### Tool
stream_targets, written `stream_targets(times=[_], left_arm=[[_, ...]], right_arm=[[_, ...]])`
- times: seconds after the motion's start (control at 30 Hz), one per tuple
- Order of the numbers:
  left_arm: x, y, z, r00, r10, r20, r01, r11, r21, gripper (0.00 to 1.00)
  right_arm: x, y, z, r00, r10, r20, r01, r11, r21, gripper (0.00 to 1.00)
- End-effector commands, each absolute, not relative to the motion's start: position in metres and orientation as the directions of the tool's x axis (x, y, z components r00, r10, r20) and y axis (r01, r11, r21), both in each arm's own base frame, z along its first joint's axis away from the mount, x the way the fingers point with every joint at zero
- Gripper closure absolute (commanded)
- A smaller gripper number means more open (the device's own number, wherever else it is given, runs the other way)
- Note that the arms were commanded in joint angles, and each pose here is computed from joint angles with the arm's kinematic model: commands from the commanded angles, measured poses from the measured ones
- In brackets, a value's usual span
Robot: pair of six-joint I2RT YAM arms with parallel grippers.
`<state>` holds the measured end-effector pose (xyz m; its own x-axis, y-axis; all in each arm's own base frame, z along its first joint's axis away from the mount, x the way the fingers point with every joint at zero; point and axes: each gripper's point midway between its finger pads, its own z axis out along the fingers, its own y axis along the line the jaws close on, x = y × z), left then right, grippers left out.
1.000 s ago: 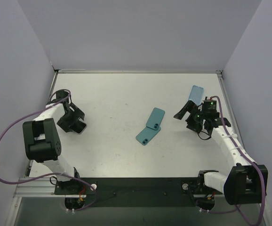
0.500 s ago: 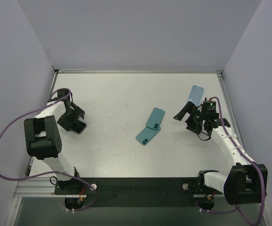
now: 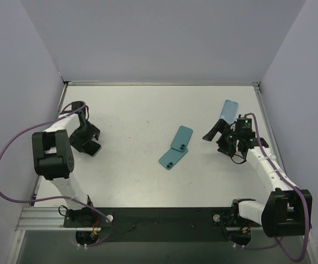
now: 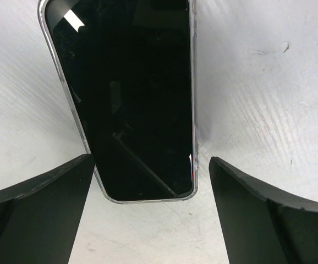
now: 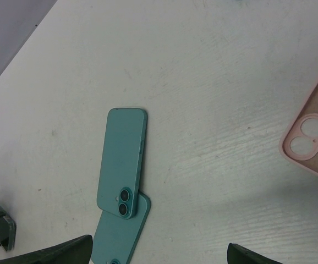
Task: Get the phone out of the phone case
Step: Pick up the phone at the center of the board.
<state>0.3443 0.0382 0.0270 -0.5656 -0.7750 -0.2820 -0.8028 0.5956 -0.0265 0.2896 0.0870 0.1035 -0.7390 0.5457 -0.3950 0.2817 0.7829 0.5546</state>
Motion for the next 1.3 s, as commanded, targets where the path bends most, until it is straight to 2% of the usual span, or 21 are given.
stream_targets(times=[0.0,0.3,0.57,0.77,1.07,1.27], left_arm=[[0.332,0.041,0.014,-0.54,-0.804,-0.249,-0.837,0.544,0.059,0.03],[0.328,0.034,0.022,-0.551,-0.808,-0.211,-0.833,0.548,0.075,0.03],[0.334,0.039,0.051,-0.537,-0.804,-0.254,-0.84,0.537,0.078,0.03],[0.331,0.037,0.062,-0.498,-0.818,-0.287,-0.857,0.515,0.02,0.03],[0.318,0.023,0.038,-0.479,-0.855,-0.198,-0.875,0.483,0.028,0.02],[0.33,0.015,0.033,-0.432,-0.885,-0.172,-0.897,0.442,-0.023,0.03]], right_arm=[[0.288,0.092,0.1,-0.758,0.526,-0.386,0.263,0.788,0.557,0.01],[0.289,0.094,0.101,-0.763,0.519,-0.384,0.253,0.788,0.562,0.01],[0.289,0.094,0.1,-0.767,0.513,-0.387,0.247,0.791,0.56,0.01],[0.29,0.095,0.101,-0.771,0.507,-0.384,0.24,0.791,0.563,0.01],[0.29,0.097,0.098,-0.781,0.503,-0.371,0.238,0.788,0.567,0.01],[0.291,0.099,0.098,-0.783,0.5,-0.371,0.233,0.788,0.57,0.01]])
